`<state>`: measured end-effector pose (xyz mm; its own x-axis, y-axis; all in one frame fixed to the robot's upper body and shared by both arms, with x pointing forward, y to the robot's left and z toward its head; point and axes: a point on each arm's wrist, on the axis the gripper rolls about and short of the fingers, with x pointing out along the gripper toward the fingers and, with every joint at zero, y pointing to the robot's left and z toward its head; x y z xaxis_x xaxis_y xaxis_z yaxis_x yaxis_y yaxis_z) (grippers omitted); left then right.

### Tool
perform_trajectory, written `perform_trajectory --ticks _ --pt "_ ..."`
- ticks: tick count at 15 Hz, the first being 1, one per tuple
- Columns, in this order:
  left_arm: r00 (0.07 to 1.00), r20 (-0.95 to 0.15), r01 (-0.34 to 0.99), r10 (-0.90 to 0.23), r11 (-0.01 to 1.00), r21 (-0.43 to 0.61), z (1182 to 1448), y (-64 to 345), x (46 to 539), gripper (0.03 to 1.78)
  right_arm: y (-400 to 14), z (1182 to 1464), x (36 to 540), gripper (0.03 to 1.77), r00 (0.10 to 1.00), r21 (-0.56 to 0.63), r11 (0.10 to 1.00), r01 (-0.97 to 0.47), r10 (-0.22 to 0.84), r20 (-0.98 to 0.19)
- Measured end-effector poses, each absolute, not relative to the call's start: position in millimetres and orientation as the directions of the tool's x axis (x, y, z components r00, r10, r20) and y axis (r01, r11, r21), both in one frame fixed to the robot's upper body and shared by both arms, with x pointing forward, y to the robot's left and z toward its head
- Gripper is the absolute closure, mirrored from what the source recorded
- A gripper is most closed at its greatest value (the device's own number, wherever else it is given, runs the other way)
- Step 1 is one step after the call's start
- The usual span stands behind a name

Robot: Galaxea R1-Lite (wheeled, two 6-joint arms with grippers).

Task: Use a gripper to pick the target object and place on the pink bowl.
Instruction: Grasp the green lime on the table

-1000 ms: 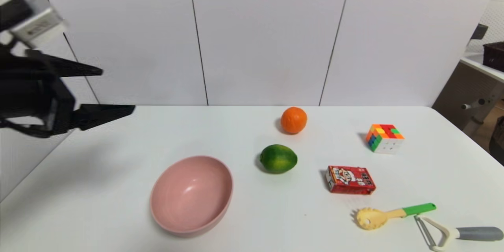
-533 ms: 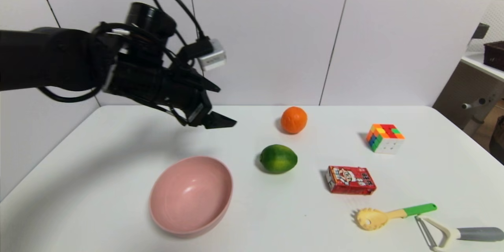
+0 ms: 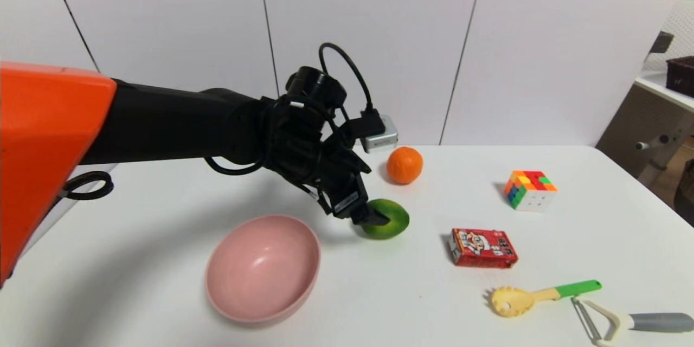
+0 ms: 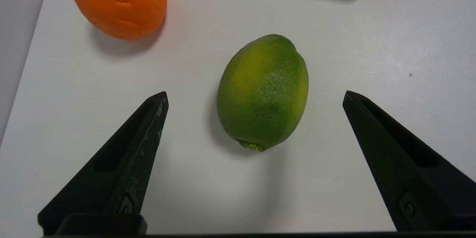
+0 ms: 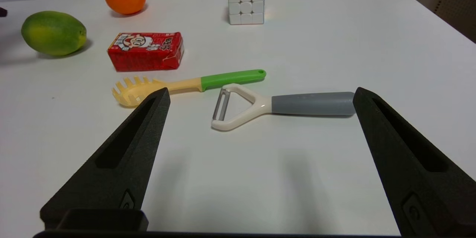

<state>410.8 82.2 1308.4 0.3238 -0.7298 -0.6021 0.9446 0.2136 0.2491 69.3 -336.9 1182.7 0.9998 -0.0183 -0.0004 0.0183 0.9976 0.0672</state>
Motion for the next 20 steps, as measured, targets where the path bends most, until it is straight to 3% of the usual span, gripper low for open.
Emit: perform_trajectory --ticks 8,20 --pt "0.279 -0.631 0.959 -0.724 0.174 0.223 1281 57 418 0.12 -337 1183 69 0.10 1.000 0.067 0.998 0.018 -0.018 0.000" --pt "0.272 -0.673 0.962 -0.688 0.190 0.195 1251 52 435 0.12 -337 1183 69 0.10 1.000 0.067 0.998 0.018 -0.018 0.000"
